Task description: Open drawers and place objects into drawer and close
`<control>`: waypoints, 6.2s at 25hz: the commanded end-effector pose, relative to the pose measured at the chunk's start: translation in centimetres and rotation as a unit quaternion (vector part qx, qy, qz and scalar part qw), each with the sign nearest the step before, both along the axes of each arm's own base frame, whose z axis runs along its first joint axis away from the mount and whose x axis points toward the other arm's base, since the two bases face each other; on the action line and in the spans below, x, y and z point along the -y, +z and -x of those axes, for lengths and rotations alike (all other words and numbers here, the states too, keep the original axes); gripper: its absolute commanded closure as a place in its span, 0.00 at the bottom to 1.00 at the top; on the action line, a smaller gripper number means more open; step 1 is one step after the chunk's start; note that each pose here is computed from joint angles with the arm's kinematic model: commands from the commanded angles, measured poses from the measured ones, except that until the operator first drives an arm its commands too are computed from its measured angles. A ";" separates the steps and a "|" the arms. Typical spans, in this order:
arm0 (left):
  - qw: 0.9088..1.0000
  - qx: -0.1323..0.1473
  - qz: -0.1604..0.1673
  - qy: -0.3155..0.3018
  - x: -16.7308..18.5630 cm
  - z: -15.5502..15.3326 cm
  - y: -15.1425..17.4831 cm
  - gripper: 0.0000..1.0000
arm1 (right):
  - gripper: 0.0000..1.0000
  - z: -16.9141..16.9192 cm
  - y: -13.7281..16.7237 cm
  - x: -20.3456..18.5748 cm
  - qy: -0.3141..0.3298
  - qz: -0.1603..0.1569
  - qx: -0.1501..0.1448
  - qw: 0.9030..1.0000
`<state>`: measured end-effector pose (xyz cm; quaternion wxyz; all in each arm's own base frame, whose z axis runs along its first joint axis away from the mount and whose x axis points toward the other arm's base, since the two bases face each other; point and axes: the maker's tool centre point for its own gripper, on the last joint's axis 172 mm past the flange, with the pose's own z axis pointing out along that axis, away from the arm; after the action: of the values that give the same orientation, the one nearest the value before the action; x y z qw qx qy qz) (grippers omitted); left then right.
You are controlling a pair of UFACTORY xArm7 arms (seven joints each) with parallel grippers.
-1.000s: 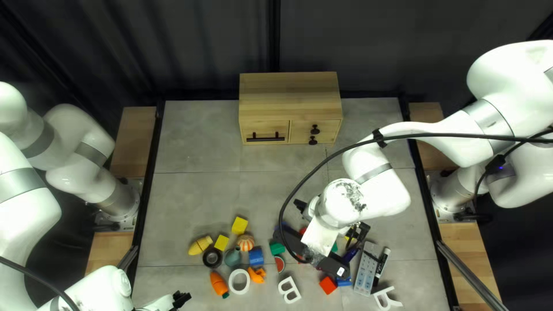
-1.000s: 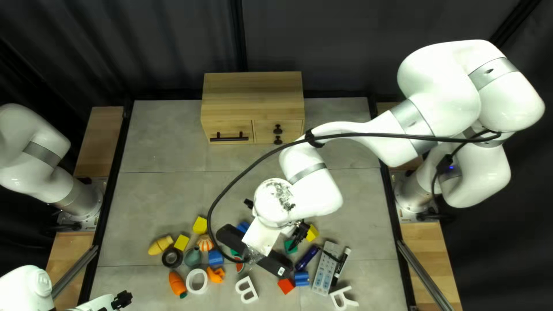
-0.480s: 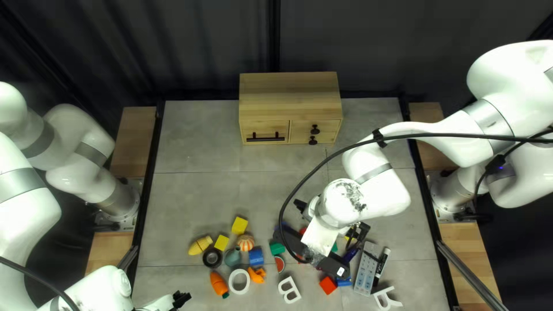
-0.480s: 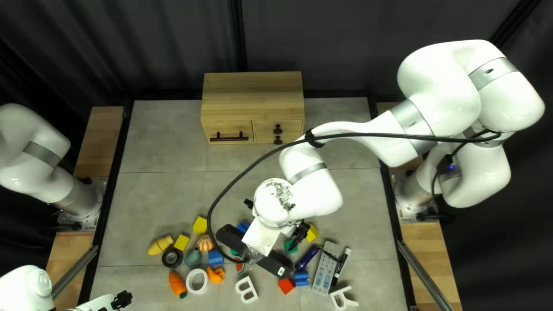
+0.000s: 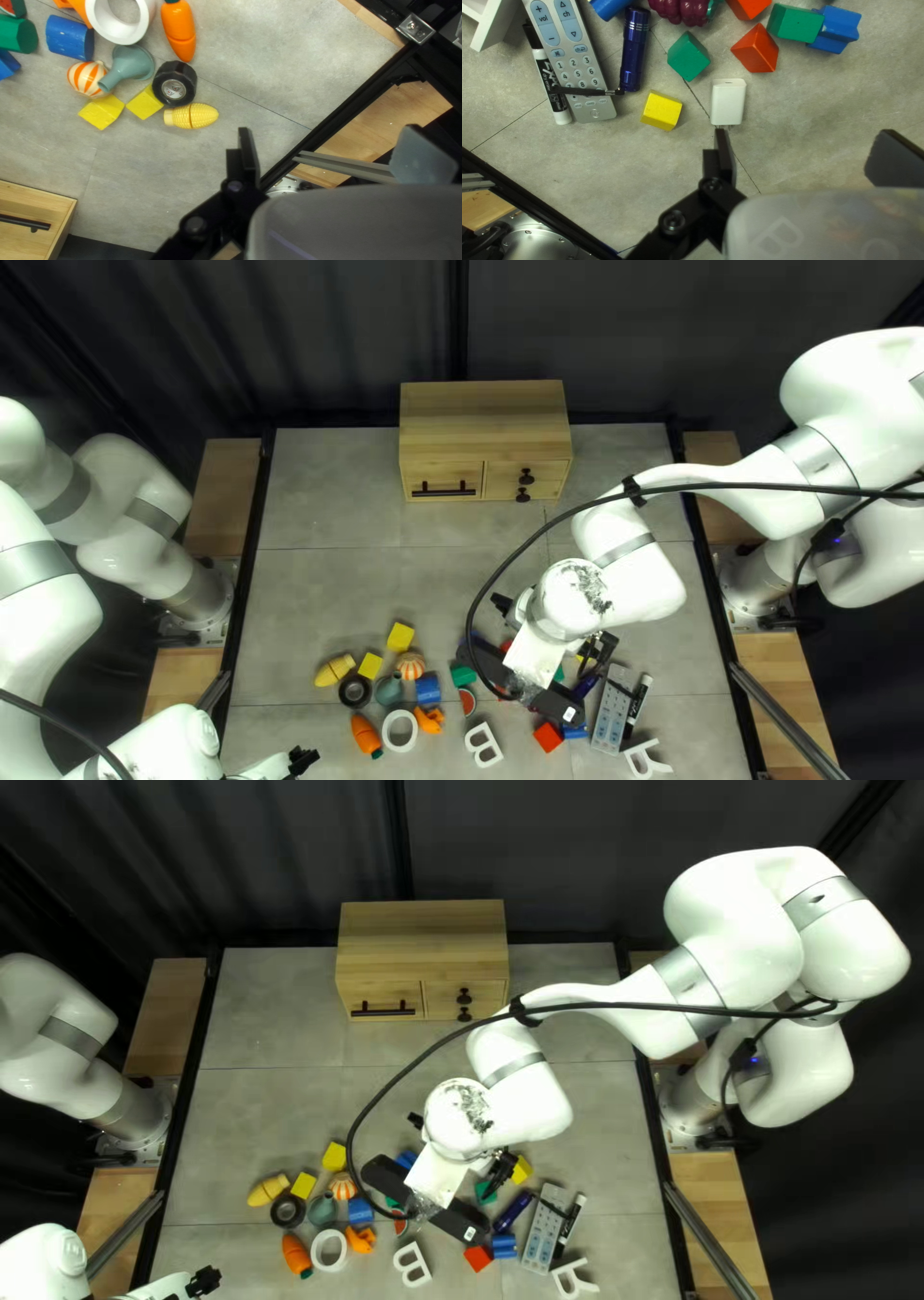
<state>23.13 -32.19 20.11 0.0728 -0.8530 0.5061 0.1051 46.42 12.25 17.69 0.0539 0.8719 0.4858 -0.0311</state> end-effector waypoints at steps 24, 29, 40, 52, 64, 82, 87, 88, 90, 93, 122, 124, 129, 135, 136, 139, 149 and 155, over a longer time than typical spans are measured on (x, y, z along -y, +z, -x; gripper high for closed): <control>1.000 0.000 0.000 0.000 0.0 0.0 0.0 0.00 | 0.00 0.0 0.0 0.0 0.000 0.000 0.000 1.000; 1.000 0.000 0.000 0.000 0.0 0.0 0.0 0.00 | 0.00 0.2 -0.3 -0.6 0.040 0.013 0.021 0.999; 1.000 0.000 0.000 0.000 0.0 0.0 0.0 0.00 | 0.00 1.3 -1.6 -0.2 -0.062 0.034 0.027 0.997; 1.000 0.000 0.000 0.000 0.0 0.0 0.0 0.00 | 0.00 0.9 0.0 7.2 0.114 0.102 -0.011 0.988; 1.000 0.000 0.000 0.000 0.0 0.0 0.0 0.00 | 0.00 0.4 0.4 9.2 0.130 0.108 -0.008 0.986; 1.000 0.000 0.000 0.000 0.0 0.0 0.0 0.00 | 0.00 2.3 -3.6 13.2 0.192 0.158 -0.072 0.966; 1.000 0.000 0.000 0.000 0.0 0.0 0.0 0.00 | 0.00 3.1 -4.1 15.5 0.199 0.175 -0.095 0.960; 1.000 0.000 0.000 0.000 0.0 0.0 0.0 0.00 | 0.00 3.2 -4.2 15.9 0.202 0.177 -0.099 0.958; 1.000 0.000 0.000 0.000 0.0 0.0 0.0 0.00 | 0.00 3.2 -4.4 16.3 0.207 0.179 -0.106 0.956; 1.000 0.000 0.000 0.000 0.0 0.0 0.0 0.00 | 0.00 3.0 -4.5 16.9 0.214 0.182 -0.110 0.953; 1.000 0.000 0.000 0.000 0.0 0.0 0.0 0.00 | 0.00 3.5 -4.2 18.6 0.225 0.199 -0.102 0.948; 1.000 0.000 0.000 0.000 0.0 0.0 0.0 0.00 | 0.00 3.4 -4.5 18.7 0.225 0.200 -0.100 0.948; 1.000 0.000 0.000 0.000 0.0 0.0 0.0 0.00 | 0.00 2.2 -4.4 19.3 0.229 0.204 -0.106 0.946; 1.000 0.000 0.000 0.000 0.0 0.0 0.0 0.00 | 0.00 2.6 -4.7 21.3 0.225 0.213 -0.127 0.942; 1.000 0.000 0.000 0.000 0.0 0.0 0.0 0.00 | 0.00 2.7 -5.1 21.8 0.223 0.215 -0.130 0.942; 1.000 0.000 0.000 0.000 0.0 0.0 0.0 0.00 | 0.00 2.7 -5.5 22.7 0.220 0.219 -0.136 0.941; 1.000 0.000 0.000 0.000 0.0 0.0 0.0 0.00 | 0.00 1.8 -5.4 25.1 0.224 0.242 -0.139 0.934; 1.000 0.000 0.000 0.000 0.0 0.0 0.0 0.00 | 0.00 2.2 -5.1 26.7 0.228 0.250 -0.134 0.931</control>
<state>23.13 -32.19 20.11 0.0728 -0.8530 0.5061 0.1051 44.37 -13.93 12.31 0.2060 0.6853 0.6501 -0.2556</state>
